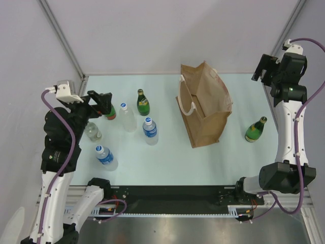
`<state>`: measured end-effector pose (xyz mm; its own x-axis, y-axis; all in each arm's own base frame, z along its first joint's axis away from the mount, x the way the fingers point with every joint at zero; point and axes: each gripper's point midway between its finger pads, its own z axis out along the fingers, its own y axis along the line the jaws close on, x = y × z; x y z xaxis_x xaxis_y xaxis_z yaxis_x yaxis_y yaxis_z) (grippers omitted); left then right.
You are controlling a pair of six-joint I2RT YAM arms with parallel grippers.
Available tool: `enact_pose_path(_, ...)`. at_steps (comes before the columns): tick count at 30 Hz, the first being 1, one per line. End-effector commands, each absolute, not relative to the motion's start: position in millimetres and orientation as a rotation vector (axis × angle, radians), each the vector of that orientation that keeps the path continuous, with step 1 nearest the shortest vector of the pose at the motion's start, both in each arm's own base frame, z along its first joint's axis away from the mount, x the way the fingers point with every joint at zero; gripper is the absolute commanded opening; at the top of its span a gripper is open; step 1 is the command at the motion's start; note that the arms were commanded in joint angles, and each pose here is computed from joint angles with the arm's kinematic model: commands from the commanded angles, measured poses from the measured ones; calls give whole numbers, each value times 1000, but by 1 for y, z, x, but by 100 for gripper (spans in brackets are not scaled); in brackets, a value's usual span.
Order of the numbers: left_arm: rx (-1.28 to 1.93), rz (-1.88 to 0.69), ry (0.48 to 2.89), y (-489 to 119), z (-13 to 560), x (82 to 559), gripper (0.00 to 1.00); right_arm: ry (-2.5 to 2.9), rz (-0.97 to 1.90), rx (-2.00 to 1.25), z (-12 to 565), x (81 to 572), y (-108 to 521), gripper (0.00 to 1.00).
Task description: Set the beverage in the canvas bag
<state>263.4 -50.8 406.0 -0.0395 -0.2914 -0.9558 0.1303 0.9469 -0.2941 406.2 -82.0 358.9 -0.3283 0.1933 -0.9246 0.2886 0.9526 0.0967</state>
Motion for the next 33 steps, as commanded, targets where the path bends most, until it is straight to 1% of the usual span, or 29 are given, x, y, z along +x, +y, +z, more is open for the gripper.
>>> enact_pose_path(1,-83,-407,1558,-62,423,260,100,1865,-86,244,376,400,-72,100)
enact_pose_path(2,-80,-409,1559,-63,424,261,100,1874,-82,96,378,394,-61,100)
enact_pose_path(3,-74,-413,1565,-64,422,262,100,1878,8,-28,375,391,-41,100)
enact_pose_path(6,-63,-417,1578,-66,420,266,100,1927,44,-130,363,383,-22,100)
enact_pose_path(8,-56,-424,1581,-68,420,267,100,1975,50,-147,352,378,-21,100)
enact_pose_path(14,-37,-450,1599,-74,415,270,100,2092,29,-123,331,363,-47,100)
enact_pose_path(16,-34,-460,1608,-76,410,272,100,2155,64,-136,319,355,-52,100)
enact_pose_path(22,-3,-498,1641,-86,400,281,100,2252,221,-32,291,333,-87,100)
enact_pose_path(27,15,-515,1654,-91,395,288,100,2346,236,-73,273,323,-94,100)
enact_pose_path(33,34,-535,1680,-95,379,285,100,2374,238,-207,267,318,-93,100)
